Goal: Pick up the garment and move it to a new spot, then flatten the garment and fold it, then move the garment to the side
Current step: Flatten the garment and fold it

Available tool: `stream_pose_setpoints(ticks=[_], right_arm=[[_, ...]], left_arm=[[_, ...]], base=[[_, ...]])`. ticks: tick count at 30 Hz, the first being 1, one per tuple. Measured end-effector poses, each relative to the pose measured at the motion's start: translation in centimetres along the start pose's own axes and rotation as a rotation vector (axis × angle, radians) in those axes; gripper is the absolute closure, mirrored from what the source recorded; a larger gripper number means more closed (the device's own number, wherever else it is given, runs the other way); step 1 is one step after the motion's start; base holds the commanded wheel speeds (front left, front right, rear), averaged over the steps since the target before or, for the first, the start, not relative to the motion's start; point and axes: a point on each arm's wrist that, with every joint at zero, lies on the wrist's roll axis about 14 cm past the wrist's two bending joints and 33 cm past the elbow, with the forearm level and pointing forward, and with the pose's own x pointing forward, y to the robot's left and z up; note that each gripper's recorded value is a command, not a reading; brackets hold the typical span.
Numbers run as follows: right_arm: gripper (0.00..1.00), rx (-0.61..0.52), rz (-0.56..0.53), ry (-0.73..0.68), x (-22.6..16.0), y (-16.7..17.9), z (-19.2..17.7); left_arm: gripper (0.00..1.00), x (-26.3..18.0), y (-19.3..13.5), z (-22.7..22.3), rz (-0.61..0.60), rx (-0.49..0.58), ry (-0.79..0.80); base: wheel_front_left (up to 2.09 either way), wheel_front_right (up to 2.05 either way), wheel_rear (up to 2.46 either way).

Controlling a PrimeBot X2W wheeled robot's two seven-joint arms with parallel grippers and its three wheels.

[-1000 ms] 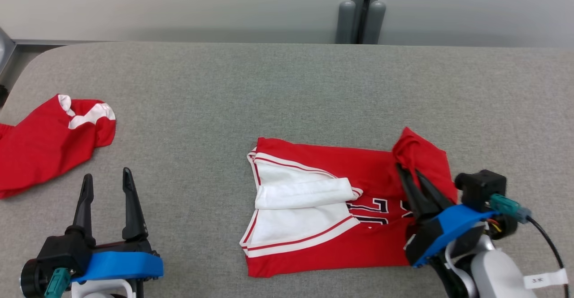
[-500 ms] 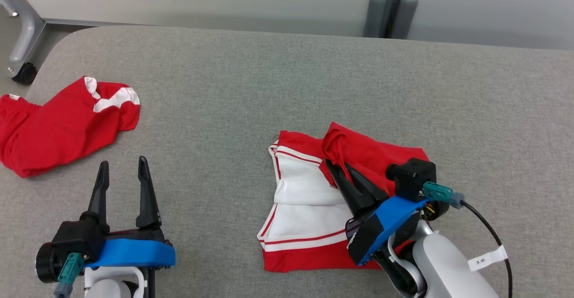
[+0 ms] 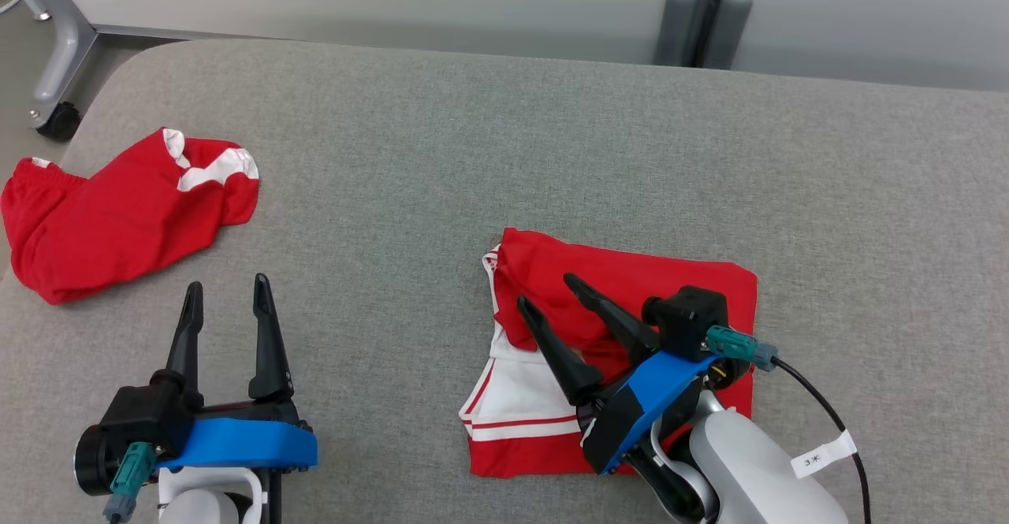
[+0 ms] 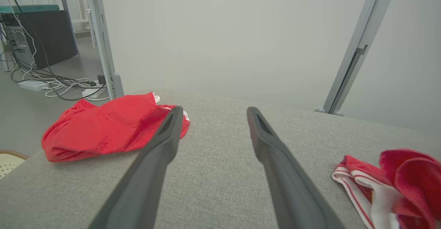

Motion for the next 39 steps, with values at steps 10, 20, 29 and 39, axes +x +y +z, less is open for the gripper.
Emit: stream_pose_setpoints(ticks=[10,20,29,39], right_arm=[[0.0,-0.102,-0.121,-0.183,-2.1,-3.4,5.3],[0.0,-0.185,-0.373,-0.284,-9.3,-10.2,8.5],[0.0,-0.173,-0.551,-0.315,-15.1,-12.8,8.0],[0.0,-0.152,-0.636,-0.301,-19.0,-12.5,6.6]], left_arm=[[0.0,0.2,-1.5,0.6,-0.045,-0.009,-0.022],[0.0,-0.2,-3.2,0.4,-0.098,-0.005,-0.016],[0.0,-0.3,-3.9,0.6,-0.121,-0.002,-0.02],[0.0,-1.8,-4.0,0.3,-0.133,0.013,-0.011]], base=[[0.0,0.0,0.0],[0.0,0.0,0.0],[0.0,0.0,0.0],[0.0,0.0,0.0]])
